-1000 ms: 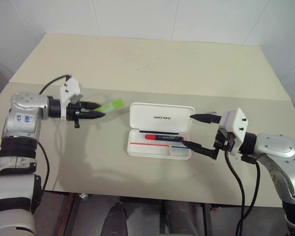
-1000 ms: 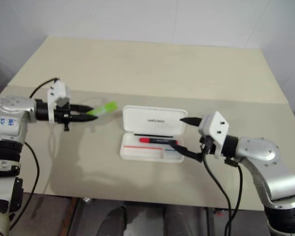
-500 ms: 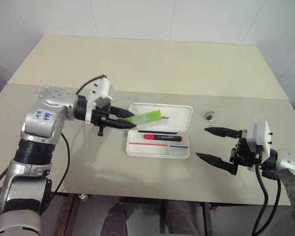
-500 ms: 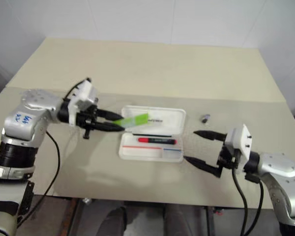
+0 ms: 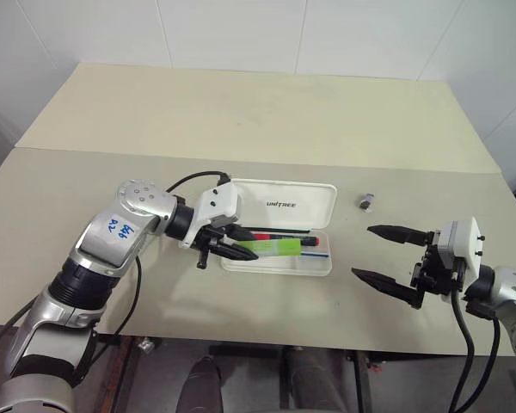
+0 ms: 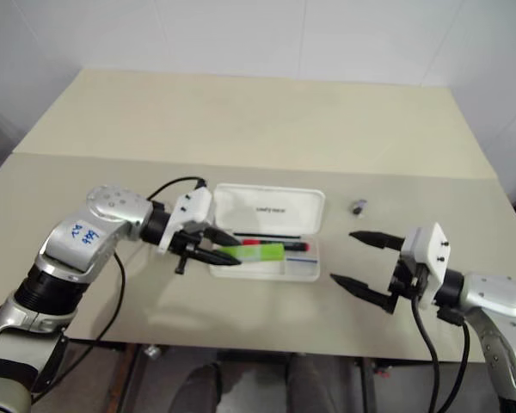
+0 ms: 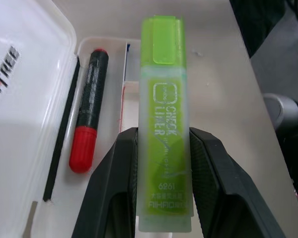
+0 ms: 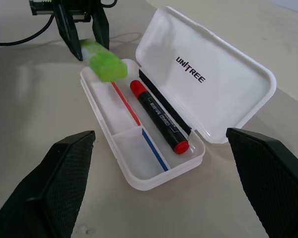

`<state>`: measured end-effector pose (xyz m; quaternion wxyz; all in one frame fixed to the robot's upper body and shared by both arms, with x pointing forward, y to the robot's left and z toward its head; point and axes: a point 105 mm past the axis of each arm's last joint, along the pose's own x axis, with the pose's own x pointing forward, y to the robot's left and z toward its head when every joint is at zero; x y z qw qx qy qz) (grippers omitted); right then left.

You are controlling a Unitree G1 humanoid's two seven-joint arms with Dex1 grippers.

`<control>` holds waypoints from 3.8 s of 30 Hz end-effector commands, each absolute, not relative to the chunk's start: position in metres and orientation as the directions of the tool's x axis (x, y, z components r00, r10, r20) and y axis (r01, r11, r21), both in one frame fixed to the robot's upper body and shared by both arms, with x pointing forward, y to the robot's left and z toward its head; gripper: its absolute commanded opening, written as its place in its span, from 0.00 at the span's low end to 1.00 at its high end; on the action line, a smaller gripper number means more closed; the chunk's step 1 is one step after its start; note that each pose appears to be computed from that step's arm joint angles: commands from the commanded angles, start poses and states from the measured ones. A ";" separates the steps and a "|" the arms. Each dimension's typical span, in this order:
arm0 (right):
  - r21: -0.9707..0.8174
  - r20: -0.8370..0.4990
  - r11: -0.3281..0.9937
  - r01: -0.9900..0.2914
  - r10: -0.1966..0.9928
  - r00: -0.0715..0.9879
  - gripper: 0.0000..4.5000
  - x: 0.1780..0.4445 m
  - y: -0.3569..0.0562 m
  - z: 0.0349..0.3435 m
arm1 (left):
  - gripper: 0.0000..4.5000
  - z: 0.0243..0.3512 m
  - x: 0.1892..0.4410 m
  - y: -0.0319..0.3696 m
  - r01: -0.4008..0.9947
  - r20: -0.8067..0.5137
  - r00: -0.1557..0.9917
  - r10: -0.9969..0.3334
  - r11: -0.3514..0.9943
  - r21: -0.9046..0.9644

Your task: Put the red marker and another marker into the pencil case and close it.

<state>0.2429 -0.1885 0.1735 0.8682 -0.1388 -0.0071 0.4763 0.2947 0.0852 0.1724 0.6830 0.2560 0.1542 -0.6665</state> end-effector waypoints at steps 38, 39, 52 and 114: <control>-0.285 -0.097 0.567 -0.773 0.785 0.611 1.00 0.242 -0.183 0.176 | 1.00 0.160 0.302 0.075 0.981 -0.537 0.138 -0.832 0.040 0.189; -0.296 -0.099 0.587 -0.754 0.766 0.635 1.00 0.247 -0.187 0.176 | 1.00 0.163 0.302 0.074 0.980 -0.526 0.135 -0.840 0.036 0.194; -0.379 -0.069 0.837 -0.395 0.400 0.914 1.00 0.340 -0.246 0.166 | 1.00 0.195 0.306 0.094 0.953 -0.394 0.164 -0.905 0.042 0.300; -0.136 0.106 0.955 -0.263 0.279 0.955 0.54 0.434 -0.224 0.184 | 1.00 0.213 0.281 0.113 0.942 -0.204 0.005 -0.979 -0.064 0.331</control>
